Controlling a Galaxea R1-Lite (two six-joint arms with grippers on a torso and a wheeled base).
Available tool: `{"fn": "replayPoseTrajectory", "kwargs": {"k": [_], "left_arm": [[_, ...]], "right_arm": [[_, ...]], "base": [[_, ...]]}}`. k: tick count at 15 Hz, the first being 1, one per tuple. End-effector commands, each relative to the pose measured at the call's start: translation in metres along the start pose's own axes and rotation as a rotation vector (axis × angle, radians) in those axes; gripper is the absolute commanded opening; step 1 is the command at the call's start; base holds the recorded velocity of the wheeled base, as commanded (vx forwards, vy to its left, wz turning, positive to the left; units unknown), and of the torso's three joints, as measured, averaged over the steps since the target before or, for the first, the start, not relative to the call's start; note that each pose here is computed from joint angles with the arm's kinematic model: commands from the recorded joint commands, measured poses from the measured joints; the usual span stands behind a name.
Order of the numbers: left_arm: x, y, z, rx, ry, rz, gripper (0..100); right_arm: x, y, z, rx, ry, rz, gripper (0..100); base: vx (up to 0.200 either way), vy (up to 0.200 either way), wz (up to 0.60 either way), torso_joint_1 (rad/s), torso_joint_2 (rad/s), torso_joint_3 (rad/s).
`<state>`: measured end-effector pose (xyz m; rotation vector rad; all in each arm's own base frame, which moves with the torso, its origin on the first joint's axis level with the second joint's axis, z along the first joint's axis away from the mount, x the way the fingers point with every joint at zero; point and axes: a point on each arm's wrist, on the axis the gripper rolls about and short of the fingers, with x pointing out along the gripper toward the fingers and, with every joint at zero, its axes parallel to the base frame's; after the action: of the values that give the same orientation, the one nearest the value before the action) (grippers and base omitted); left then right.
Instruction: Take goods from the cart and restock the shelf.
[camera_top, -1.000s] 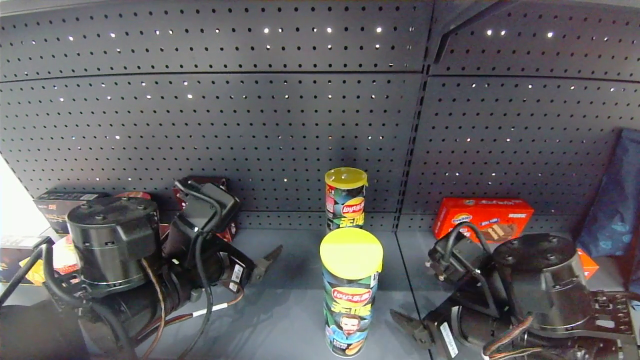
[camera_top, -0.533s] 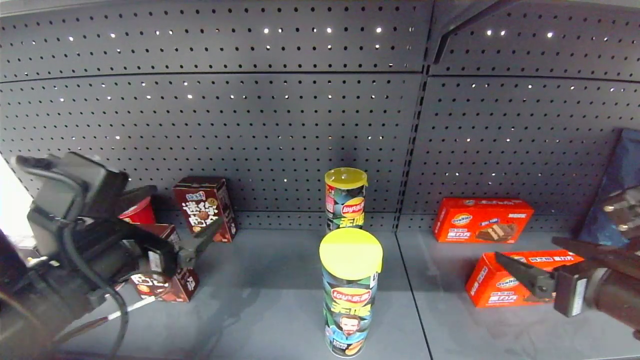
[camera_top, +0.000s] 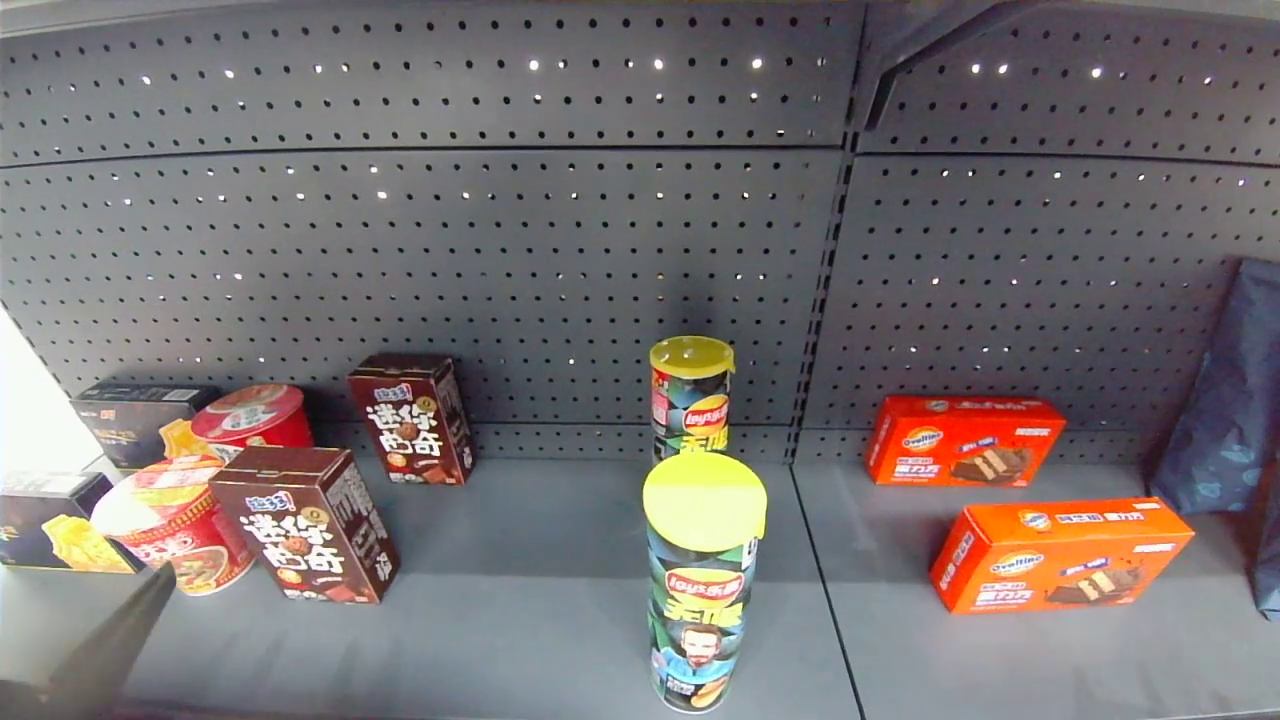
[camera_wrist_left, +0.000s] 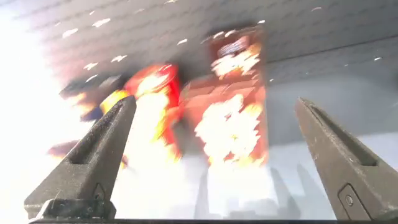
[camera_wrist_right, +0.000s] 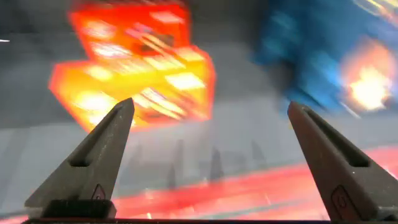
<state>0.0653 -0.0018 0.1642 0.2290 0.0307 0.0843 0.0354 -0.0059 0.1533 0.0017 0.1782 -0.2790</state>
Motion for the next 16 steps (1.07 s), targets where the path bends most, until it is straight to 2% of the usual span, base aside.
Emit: {"fn": "replayPoseTrajectory", "kwargs": {"k": [1, 3, 4, 5, 6, 7, 8, 9, 11, 13, 16], "left_arm": [[-0.063, 0.004, -0.034, -0.021, -0.035, 0.092, 100], [-0.084, 0.002, -0.056, -0.03, -0.054, 0.022, 100], [-0.086, 0.0, -0.063, -0.038, -0.046, 0.013, 100], [-0.084, -0.001, -0.067, -0.07, -0.029, 0.001, 100], [-0.084, -0.001, -0.067, -0.072, -0.031, -0.003, 100], [-0.081, -0.006, -0.077, -0.079, -0.018, -0.112, 100], [-0.079, -0.009, -0.083, -0.082, -0.01, -0.148, 100], [-0.079, -0.009, -0.084, -0.113, -0.007, -0.16, 100], [-0.079, -0.011, -0.087, -0.165, 0.023, -0.209, 100], [-0.079, -0.011, -0.088, -0.195, 0.039, -0.21, 100], [-0.079, -0.011, -0.089, -0.2, 0.046, -0.208, 100]], "right_arm": [[-0.051, -0.012, -0.046, 0.045, -0.099, -0.113, 100], [-0.054, -0.011, -0.053, 0.051, -0.126, -0.007, 100], [-0.054, -0.01, -0.051, 0.051, -0.141, 0.032, 100], [-0.052, -0.007, -0.054, 0.032, -0.153, 0.138, 100], [-0.051, -0.007, -0.055, 0.029, -0.15, 0.146, 100], [-0.044, -0.005, -0.067, -0.037, -0.152, 0.164, 100], [-0.039, -0.005, -0.076, -0.059, -0.142, 0.161, 100], [-0.038, -0.005, -0.076, -0.07, -0.169, 0.156, 100], [-0.038, -0.005, -0.076, -0.059, -0.164, 0.147, 100], [-0.038, -0.005, -0.076, -0.042, -0.163, 0.145, 100], [-0.038, -0.005, -0.076, -0.041, -0.163, 0.148, 100]], "base": [[0.0, 0.0, 0.0, 0.0, 0.0, 0.0], [0.0, 0.0, 0.0, 0.0, 0.0, 0.0], [0.0, 0.0, 0.0, 0.0, 0.0, 0.0], [0.0, 0.0, 0.0, 0.0, 0.0, 0.0], [0.0, 0.0, 0.0, 0.0, 0.0, 0.0], [0.0, 0.0, 0.0, 0.0, 0.0, 0.0], [0.0, 0.0, 0.0, 0.0, 0.0, 0.0], [0.0, 0.0, 0.0, 0.0, 0.0, 0.0], [0.0, 0.0, 0.0, 0.0, 0.0, 0.0], [0.0, 0.0, 0.0, 0.0, 0.0, 0.0], [0.0, 0.0, 0.0, 0.0, 0.0, 0.0]]}}
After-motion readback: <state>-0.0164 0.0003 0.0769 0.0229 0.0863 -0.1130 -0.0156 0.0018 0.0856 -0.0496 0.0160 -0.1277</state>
